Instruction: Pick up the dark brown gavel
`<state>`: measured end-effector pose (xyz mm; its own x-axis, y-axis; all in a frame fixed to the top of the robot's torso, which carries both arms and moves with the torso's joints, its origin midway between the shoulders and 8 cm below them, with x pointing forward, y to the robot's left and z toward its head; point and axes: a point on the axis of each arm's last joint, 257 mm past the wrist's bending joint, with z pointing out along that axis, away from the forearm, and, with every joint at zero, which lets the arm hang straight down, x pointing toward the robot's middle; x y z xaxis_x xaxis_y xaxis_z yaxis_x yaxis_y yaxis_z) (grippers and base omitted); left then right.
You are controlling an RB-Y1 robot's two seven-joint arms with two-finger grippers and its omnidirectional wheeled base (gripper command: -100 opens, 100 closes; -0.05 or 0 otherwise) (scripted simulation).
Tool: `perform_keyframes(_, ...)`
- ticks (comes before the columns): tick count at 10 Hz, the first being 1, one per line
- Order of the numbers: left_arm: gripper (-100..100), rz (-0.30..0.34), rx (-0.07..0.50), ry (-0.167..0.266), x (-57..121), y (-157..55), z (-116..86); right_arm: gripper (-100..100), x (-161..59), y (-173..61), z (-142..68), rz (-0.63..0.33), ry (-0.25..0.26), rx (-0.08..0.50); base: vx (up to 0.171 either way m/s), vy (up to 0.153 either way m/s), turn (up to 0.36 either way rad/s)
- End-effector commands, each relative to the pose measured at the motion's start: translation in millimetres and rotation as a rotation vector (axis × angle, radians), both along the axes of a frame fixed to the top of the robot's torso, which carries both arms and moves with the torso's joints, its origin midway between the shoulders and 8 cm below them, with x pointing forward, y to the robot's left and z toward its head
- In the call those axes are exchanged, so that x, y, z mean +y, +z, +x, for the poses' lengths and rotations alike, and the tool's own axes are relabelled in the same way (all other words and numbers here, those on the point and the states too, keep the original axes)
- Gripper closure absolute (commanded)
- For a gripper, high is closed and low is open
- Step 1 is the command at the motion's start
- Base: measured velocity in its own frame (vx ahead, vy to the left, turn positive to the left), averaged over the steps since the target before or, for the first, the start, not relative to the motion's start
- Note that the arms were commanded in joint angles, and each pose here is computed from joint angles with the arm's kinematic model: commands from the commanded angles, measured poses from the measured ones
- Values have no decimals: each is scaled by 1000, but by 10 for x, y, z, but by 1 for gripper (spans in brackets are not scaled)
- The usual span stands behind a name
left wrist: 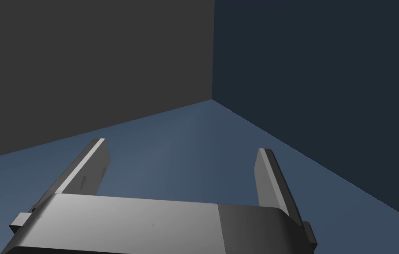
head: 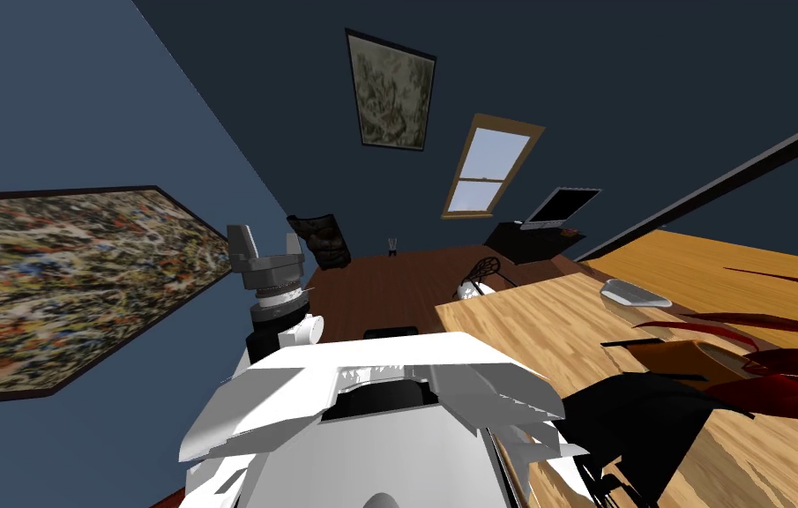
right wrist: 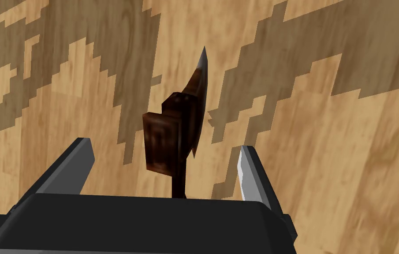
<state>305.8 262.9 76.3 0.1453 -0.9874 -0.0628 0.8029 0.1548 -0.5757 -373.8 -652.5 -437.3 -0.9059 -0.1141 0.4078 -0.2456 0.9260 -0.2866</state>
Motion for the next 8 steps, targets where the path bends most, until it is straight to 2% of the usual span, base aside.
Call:
perform_keyframes(1,0,0,0,0,0,0,0,-100,71,-135,58,3,-3,-14,86,-13,22)
perform_keyframes(4,0,0,0,0,0,0,0,-100,61,-116,33,-2,-5,-9,8,-2,-8)
perform_keyframes(5,0,0,0,0,0,0,0,0,63,-116,31,0,-3,-8,0,0,0)
perform_keyframes(6,0,0,0,0,0,0,0,-100,191,-246,19,3,-8,-4,-24,-70,29)
perform_keyframes(8,0,0,0,0,0,0,0,-100,206,-244,-1,2,-14,-6,-36,-87,22)
